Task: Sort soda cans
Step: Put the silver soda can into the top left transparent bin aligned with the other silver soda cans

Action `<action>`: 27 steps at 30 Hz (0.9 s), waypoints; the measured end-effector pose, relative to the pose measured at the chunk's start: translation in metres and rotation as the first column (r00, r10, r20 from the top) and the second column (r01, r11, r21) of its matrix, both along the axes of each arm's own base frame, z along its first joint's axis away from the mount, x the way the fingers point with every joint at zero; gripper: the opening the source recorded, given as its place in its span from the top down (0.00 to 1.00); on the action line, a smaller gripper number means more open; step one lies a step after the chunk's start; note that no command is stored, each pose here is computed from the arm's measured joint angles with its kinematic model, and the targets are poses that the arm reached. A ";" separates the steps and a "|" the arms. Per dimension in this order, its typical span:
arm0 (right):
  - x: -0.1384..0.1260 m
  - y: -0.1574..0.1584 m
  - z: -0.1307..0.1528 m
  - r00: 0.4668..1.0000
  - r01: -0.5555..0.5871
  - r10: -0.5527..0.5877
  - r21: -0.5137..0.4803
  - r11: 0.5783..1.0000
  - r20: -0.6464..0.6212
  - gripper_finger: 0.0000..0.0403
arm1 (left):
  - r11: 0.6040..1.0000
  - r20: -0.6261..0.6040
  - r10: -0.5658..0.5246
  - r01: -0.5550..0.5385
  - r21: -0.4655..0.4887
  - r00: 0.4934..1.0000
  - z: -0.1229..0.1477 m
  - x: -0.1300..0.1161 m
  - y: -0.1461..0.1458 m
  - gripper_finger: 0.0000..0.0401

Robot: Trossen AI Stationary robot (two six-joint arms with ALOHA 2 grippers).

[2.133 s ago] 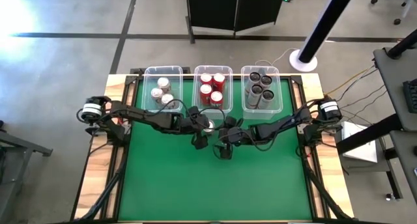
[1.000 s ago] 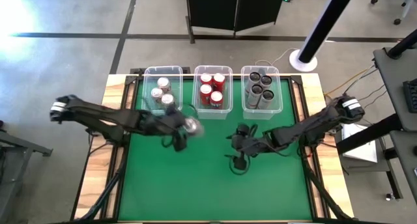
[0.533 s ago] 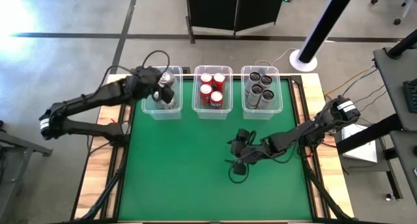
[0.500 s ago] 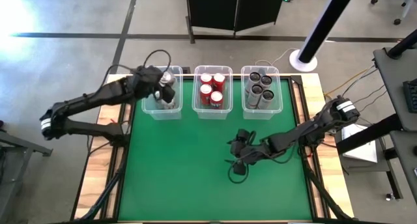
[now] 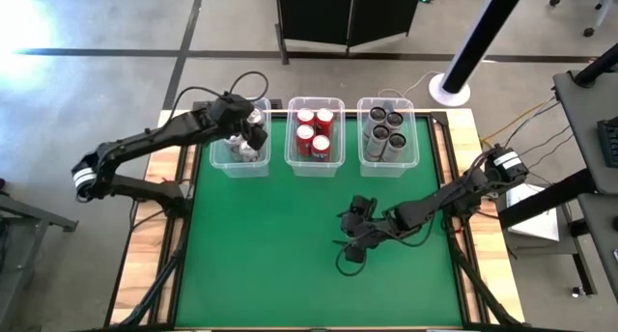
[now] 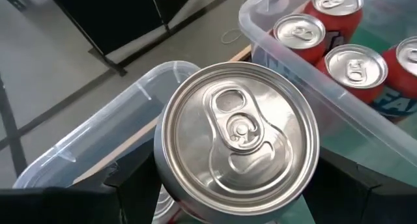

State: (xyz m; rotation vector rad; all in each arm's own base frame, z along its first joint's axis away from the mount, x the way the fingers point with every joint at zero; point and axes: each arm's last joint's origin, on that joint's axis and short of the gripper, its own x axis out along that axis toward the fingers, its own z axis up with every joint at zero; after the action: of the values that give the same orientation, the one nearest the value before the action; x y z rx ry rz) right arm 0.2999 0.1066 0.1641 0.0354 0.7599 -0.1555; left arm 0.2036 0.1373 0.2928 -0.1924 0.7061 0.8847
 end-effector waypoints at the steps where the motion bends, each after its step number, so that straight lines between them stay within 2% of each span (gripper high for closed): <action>1: 0.000 0.001 0.000 1.000 -0.004 0.004 0.000 1.000 0.000 0.10 | 1.000 -0.005 0.003 -0.003 -0.003 1.000 -0.001 0.001 0.001 0.29; 6: -0.001 0.002 0.000 1.000 -0.001 0.001 0.007 1.000 0.002 0.10 | 0.999 -0.019 -0.010 0.009 -0.053 1.000 -0.012 0.006 0.009 0.29; 14: -0.001 0.003 0.000 1.000 -0.001 0.001 0.011 1.000 0.003 0.10 | 0.992 -0.074 0.021 -0.030 -0.126 0.997 -0.037 0.010 0.022 0.29; 23: -0.002 0.006 0.000 1.000 -0.010 0.010 0.015 1.000 0.003 0.10 | 0.972 -0.057 0.097 -0.107 -0.210 0.994 -0.053 -0.005 0.040 0.29; 27: -0.002 0.006 0.000 1.000 -0.010 0.010 0.015 1.000 0.003 0.10 | 0.976 -0.080 0.047 -0.063 -0.208 0.996 -0.058 -0.008 0.040 0.29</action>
State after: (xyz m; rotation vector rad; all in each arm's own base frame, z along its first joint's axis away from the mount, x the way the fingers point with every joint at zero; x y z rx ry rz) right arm 0.2974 0.1129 0.1645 0.0457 0.7581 -0.1402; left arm 0.1952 0.1776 0.2352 -0.3699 0.8685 0.8731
